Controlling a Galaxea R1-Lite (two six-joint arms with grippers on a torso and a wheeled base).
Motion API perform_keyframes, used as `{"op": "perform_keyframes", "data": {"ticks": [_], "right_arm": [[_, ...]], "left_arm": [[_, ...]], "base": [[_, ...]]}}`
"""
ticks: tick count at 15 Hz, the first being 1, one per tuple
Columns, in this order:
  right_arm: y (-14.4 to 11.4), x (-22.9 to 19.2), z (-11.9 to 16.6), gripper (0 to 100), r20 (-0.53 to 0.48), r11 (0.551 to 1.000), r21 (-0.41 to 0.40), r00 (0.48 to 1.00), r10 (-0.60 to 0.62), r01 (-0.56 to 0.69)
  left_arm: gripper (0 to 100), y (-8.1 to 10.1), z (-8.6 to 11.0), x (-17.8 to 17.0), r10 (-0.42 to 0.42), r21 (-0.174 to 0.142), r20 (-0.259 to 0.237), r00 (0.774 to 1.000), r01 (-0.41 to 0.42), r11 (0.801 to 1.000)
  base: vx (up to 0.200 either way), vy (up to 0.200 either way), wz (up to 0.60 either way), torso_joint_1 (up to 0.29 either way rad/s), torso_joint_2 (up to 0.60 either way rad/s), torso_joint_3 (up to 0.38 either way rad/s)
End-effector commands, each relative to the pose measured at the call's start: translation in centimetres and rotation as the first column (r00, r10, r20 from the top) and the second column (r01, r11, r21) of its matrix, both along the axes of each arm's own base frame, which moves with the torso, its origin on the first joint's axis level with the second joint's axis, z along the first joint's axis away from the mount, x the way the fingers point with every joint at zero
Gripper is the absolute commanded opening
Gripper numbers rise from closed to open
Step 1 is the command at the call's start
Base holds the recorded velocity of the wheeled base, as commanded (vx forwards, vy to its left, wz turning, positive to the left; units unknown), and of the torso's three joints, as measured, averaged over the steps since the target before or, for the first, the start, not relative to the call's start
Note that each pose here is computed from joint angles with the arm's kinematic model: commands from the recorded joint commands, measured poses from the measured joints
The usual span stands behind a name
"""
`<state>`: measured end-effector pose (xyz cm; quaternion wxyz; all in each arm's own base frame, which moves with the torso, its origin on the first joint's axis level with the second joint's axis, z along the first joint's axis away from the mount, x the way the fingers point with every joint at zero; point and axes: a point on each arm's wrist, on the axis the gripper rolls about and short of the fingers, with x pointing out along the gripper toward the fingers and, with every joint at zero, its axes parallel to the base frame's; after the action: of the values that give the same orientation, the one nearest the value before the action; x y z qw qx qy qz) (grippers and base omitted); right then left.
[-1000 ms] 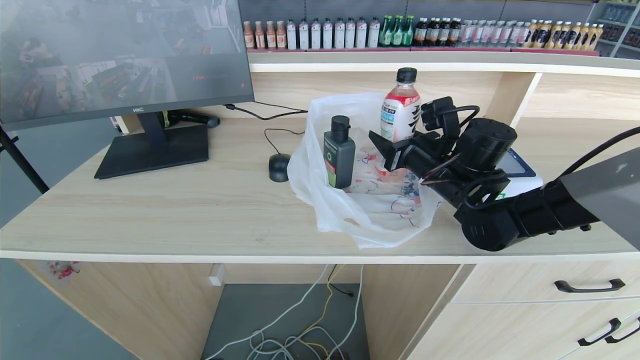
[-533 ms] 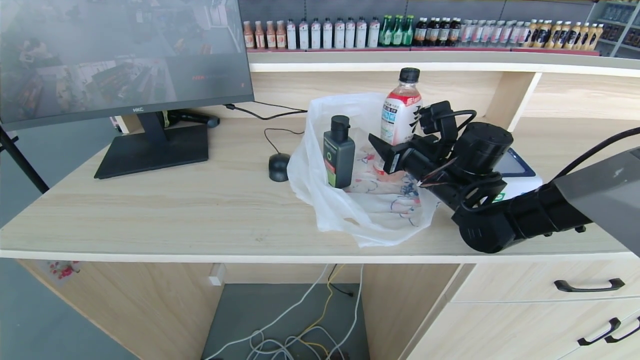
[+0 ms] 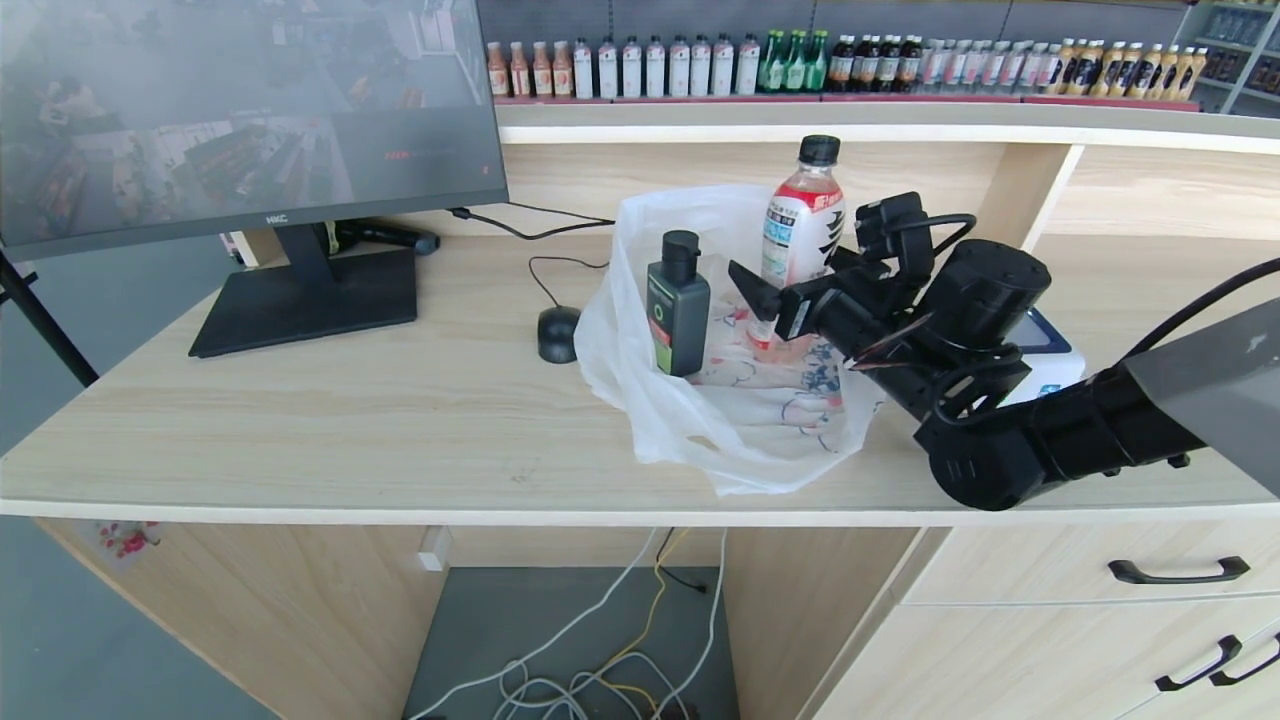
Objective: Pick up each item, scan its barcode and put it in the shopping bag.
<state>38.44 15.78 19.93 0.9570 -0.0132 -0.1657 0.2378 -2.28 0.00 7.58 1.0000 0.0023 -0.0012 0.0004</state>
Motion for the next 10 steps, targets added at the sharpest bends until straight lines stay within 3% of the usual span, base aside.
{"op": "perform_keyframes", "data": {"ticks": [1, 5, 8, 10], "right_arm": [[-0.8, -1.6, 1.4, 100, 0.015, 1.000, 0.005, 1.000, -0.002, 0.002], [-3.4, -7.1, 3.7, 100, 0.009, 1.000, 0.026, 1.000, -0.005, 0.005], [-7.0, -14.8, 5.5, 100, 0.016, 0.996, 0.084, 1.000, -0.021, 0.020], [-9.5, -20.4, 5.0, 100, 0.027, 0.995, 0.090, 0.999, -0.042, 0.039]], "left_arm": [[100, 0.0, 0.0, 0.0, 0.001, 0.000, 0.001, 1.000, -0.001, 1.000], [100, 0.0, 0.0, 0.0, 0.001, 0.000, 0.001, 1.000, -0.001, 1.000], [100, 0.0, 0.0, 0.0, 0.001, 0.000, 0.001, 1.000, -0.001, 1.000], [100, 0.0, 0.0, 0.0, 0.001, 0.000, 0.001, 1.000, -0.001, 1.000]], "base": [[0.000, 0.000, 0.00, 0.000, 0.00, 0.000], [0.000, 0.000, 0.00, 0.000, 0.00, 0.000], [0.000, 0.000, 0.00, 0.000, 0.00, 0.000], [0.000, 0.000, 0.00, 0.000, 0.00, 0.000]]}}
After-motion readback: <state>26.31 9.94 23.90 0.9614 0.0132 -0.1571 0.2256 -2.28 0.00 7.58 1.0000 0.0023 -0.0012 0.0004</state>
